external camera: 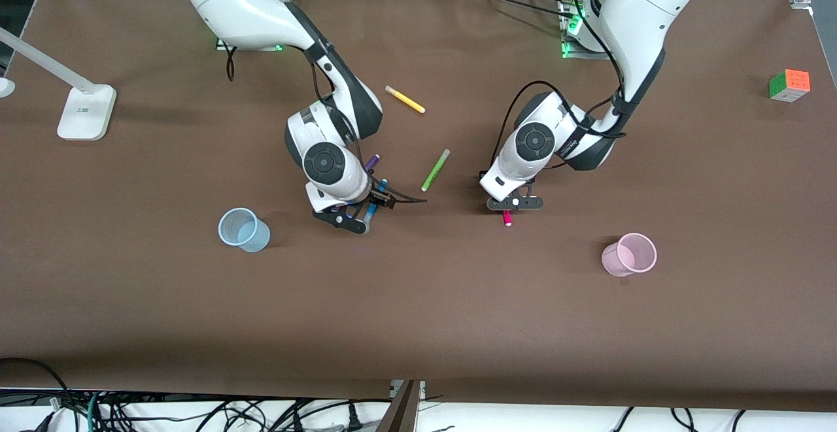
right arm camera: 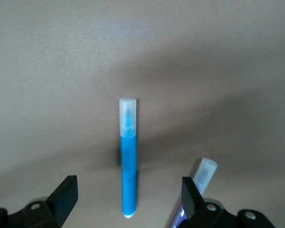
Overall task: Place pink and blue markers in matching cups
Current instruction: 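Grasp the pink marker with the left gripper while the right gripper grasps the blue marker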
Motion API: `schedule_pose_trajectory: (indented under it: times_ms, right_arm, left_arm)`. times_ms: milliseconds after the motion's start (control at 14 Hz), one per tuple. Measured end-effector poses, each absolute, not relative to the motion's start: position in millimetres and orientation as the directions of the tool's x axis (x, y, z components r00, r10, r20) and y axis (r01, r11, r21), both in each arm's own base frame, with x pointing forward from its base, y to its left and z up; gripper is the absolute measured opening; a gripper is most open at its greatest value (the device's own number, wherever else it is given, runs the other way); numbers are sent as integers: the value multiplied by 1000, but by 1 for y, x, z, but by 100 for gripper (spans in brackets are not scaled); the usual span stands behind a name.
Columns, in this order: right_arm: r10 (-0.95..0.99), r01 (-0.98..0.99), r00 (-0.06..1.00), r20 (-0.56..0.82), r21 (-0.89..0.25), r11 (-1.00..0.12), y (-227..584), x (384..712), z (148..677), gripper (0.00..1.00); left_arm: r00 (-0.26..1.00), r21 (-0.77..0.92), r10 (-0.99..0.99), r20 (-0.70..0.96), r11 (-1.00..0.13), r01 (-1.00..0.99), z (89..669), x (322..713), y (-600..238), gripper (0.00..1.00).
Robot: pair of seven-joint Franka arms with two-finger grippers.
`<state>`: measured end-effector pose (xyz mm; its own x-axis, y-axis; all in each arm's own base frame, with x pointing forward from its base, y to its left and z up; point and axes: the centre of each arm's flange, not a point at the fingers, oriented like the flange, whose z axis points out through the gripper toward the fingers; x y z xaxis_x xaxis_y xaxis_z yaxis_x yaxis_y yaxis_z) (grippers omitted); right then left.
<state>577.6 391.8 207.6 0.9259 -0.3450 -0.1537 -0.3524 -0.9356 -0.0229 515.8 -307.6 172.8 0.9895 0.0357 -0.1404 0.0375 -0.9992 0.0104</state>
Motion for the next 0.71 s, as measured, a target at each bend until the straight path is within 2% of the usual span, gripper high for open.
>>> schedule_pose_trajectory:
  times_ms: [500, 714]
  right_arm:
    - [-338, -345, 929, -149, -26, -938, 404, 568, 176, 97]
    - [-334, -341, 931, -150, -23, -940, 412, 561, 167, 93]
  left_arm:
    - [990, 0, 32, -138, -999, 32, 181, 524, -302, 18]
    - [984, -46, -17, -177, -999, -25, 216, 545, -275, 18]
